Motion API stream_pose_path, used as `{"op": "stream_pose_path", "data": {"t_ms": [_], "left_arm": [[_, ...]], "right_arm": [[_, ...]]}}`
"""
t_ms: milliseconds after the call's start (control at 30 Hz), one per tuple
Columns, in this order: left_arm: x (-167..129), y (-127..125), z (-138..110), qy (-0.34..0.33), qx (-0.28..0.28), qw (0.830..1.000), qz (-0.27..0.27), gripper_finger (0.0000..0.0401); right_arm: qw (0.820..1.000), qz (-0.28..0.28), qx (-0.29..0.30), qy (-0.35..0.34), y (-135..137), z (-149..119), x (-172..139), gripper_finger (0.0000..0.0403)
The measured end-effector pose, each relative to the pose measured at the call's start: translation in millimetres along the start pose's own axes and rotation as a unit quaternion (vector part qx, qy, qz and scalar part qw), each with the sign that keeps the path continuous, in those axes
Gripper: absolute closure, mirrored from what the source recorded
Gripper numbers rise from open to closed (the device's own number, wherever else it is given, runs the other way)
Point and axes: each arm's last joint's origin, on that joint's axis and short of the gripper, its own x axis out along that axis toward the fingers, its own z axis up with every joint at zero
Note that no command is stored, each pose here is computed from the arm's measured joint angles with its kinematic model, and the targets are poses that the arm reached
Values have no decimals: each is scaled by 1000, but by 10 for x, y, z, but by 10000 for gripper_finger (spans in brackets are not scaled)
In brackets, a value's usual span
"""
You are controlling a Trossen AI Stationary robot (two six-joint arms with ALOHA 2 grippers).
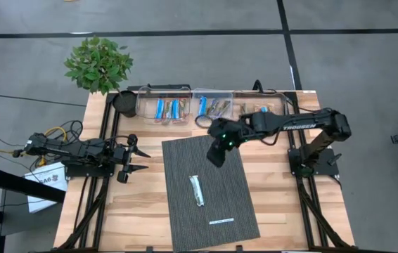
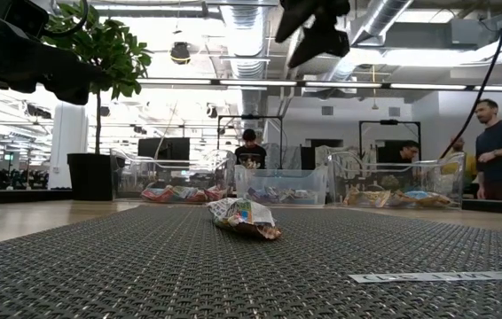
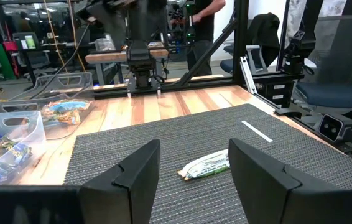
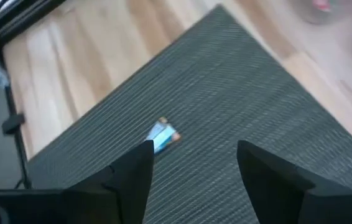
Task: Pick and place Granola Bars by type
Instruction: Put the orange granola bar into the right transparent bin
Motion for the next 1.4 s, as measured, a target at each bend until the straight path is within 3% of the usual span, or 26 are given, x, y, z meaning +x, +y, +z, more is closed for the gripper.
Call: {"op": "stream_pose_path", "data": {"t_ms": [300, 700, 900, 1133, 1267, 1400], "left_arm": [[0, 0, 1, 0, 0, 1000, 0, 217], [0, 0, 1, 0, 0, 1000, 0, 217], [0, 0, 0, 0, 0, 1000, 0, 217], [0, 0, 0, 0, 0, 1000, 0, 217], [0, 0, 0, 0, 0, 1000, 0, 217], [0, 0, 0, 0, 0, 1000, 0, 217]], "right_arm": [[992, 31, -116, 25, 501, -110, 200, 191], [979, 34, -188, 74, 910, -263, 576, 191], [978, 27, -190, 87, 999, -215, 741, 191], [988, 15, -120, 91, 1014, -97, 795, 189], [996, 2, -8, 94, 994, -83, 790, 190], [988, -25, 106, 108, 970, -117, 782, 193]]}}
